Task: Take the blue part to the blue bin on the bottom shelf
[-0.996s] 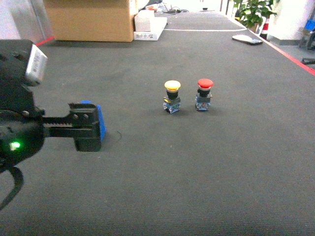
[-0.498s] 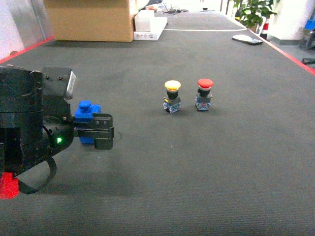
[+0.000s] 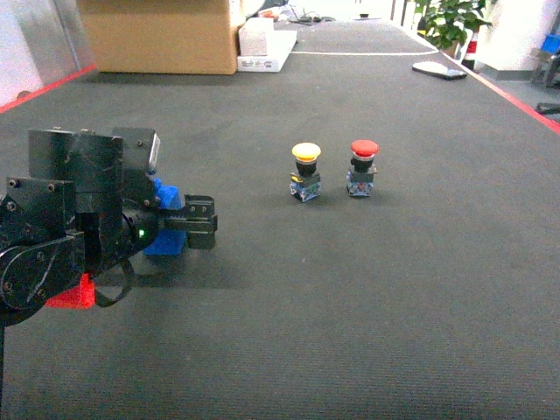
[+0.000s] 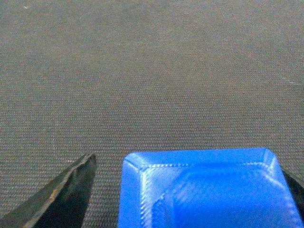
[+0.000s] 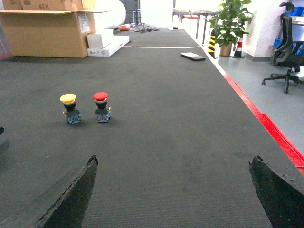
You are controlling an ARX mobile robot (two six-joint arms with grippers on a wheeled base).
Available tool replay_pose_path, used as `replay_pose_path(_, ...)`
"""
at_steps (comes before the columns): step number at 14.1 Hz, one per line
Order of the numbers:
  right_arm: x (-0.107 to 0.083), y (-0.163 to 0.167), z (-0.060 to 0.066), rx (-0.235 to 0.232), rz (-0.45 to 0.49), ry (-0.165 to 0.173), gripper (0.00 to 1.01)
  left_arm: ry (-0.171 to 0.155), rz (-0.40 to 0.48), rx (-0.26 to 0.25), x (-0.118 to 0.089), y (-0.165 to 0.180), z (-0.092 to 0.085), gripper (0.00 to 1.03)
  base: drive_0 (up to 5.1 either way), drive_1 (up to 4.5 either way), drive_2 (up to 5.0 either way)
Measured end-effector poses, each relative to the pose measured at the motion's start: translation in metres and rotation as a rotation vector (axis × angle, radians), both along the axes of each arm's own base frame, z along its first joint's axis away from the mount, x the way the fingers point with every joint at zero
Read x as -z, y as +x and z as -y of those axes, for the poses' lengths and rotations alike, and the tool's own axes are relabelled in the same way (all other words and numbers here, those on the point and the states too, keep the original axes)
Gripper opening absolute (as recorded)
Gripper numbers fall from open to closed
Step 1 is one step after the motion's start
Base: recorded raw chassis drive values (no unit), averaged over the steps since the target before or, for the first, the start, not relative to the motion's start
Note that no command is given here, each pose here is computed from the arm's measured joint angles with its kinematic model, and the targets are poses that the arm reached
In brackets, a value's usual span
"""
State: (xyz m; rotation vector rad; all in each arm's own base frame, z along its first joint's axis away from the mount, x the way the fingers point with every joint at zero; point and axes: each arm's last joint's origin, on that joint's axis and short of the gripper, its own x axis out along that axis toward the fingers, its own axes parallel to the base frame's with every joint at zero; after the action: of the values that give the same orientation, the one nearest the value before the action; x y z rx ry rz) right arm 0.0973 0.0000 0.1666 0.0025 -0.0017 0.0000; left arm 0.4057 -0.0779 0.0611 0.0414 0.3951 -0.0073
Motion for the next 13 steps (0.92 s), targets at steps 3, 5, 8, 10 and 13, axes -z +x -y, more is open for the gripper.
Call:
replay_pose_path(3,0.000,0.000,0.000,0.000,0.000,0.000,0.98,0.001,0.015,-0.012,-0.001,0.003,-0.003,0.68,0.0,0.00,0.0)
replay_pose_path(5,0.000,0.000,0.000,0.000,0.000,0.000,0.98,0.004,0.020,-0.015,-0.001,0.005,-0.004,0.49,0.0,0.00,0.0)
replay_pose_path(8,0.000,0.000,0.000,0.000,0.000,0.000,0.98,0.010,0.029,-0.015,-0.002,0.004,-0.006,0.44,0.0,0.00,0.0)
replay_pose_path(10,0.000,0.000,0.000,0.000,0.000,0.000,0.98,0.015,0.033,-0.005,-0.008,-0.019,-0.006,0.44,0.0,0.00,0.0)
replay_pose_path(13,0.000,0.000,0.000,0.000,0.000,0.000,0.98,0.019,0.082,0.013,-0.057,-0.071,-0.006,0.44,0.0,0.00,0.0)
